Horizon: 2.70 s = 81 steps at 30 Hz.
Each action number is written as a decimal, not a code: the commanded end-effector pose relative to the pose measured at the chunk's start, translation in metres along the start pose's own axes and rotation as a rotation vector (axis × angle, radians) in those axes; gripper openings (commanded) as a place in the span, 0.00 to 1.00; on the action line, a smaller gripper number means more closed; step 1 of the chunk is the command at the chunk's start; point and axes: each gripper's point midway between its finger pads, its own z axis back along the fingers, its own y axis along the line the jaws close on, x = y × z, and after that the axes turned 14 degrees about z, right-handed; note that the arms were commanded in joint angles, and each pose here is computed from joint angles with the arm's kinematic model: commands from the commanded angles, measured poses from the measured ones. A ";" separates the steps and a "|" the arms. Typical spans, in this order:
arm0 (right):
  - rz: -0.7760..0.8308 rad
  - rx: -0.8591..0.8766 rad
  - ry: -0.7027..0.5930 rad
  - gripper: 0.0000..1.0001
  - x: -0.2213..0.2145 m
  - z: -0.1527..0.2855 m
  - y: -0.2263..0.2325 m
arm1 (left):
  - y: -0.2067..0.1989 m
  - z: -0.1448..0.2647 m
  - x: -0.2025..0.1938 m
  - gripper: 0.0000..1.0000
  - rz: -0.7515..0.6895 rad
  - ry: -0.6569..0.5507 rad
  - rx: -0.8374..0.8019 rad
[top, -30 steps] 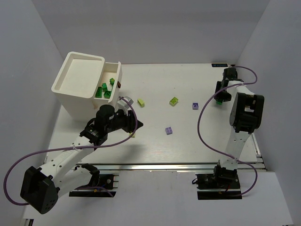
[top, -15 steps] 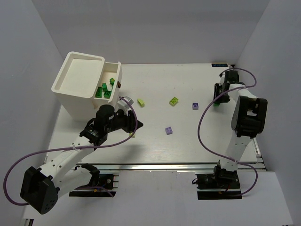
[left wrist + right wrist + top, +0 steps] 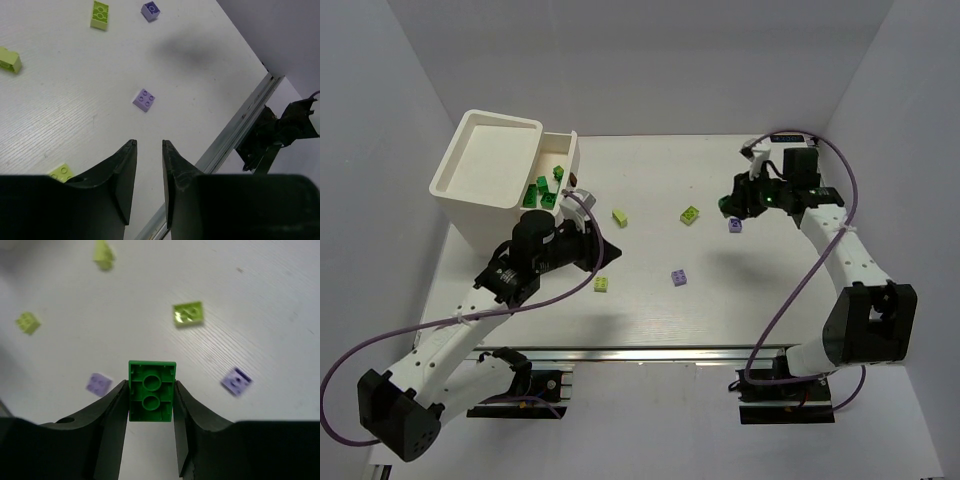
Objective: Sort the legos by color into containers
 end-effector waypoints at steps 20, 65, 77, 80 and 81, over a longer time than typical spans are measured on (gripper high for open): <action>0.505 0.539 -0.250 0.00 0.214 -0.102 0.227 | -0.006 0.110 0.078 0.38 0.046 -0.359 0.319; 0.273 0.290 -0.588 0.16 0.312 -0.091 0.255 | -0.011 0.126 0.062 0.24 0.096 -0.335 0.304; 0.152 0.970 -0.324 0.04 0.077 0.027 0.257 | 0.020 0.073 0.072 0.08 0.073 -0.244 0.414; 0.115 0.949 -0.301 0.05 0.051 0.031 0.255 | 0.034 0.062 0.082 0.12 0.068 -0.232 0.498; 0.147 0.890 -0.312 0.05 0.048 0.029 0.248 | 0.040 0.059 0.083 0.13 0.069 -0.227 0.529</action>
